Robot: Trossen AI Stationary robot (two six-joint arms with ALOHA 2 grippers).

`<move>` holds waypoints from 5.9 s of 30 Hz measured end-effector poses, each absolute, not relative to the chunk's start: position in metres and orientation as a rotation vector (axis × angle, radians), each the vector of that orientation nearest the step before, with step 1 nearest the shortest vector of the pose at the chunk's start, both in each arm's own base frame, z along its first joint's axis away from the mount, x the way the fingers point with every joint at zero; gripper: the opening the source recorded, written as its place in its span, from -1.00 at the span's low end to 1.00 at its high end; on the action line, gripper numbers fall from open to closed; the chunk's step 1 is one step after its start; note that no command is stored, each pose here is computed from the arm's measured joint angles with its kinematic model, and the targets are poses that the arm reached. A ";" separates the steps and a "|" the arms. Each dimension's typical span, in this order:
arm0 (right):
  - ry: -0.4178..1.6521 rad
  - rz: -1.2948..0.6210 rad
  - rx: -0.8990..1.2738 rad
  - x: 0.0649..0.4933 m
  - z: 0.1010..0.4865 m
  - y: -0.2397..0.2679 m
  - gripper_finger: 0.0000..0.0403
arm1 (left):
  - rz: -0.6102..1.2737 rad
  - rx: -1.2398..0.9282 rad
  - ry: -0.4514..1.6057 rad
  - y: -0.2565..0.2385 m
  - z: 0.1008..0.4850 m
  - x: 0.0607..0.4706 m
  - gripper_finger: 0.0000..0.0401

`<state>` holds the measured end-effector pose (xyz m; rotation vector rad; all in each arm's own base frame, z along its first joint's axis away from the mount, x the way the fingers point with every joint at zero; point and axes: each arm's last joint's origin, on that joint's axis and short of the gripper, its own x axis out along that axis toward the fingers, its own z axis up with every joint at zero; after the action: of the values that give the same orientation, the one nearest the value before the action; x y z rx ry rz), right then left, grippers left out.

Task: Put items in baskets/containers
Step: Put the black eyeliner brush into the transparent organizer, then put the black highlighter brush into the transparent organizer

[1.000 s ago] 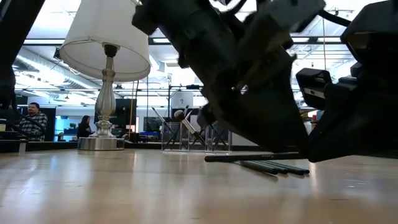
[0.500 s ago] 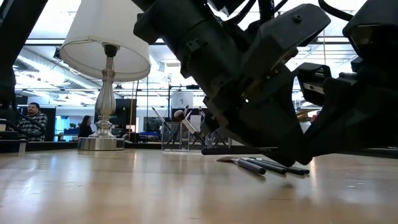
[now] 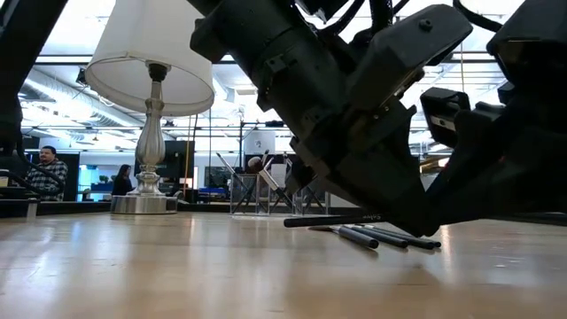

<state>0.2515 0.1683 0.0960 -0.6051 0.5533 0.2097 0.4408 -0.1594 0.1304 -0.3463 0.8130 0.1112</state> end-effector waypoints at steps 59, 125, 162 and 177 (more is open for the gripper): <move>0.272 -0.140 -0.469 0.195 0.244 0.131 -0.38 | 0.514 0.238 -0.028 -0.044 0.344 0.401 -0.91; 0.166 -0.072 -0.220 0.211 0.278 0.041 -0.54 | 0.603 0.100 -0.173 0.086 0.108 0.396 -0.81; 0.178 -0.359 0.191 0.182 0.164 -0.066 -0.70 | 0.595 0.156 -0.290 0.062 0.146 0.395 -0.66; 0.112 0.092 0.026 0.195 0.173 -0.006 -0.70 | 0.354 0.263 0.089 -0.028 0.207 0.385 -0.66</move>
<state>0.1947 -0.0060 0.1731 0.0263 0.1122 0.0919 0.3846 -0.0280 0.2067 0.2629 0.0890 0.3545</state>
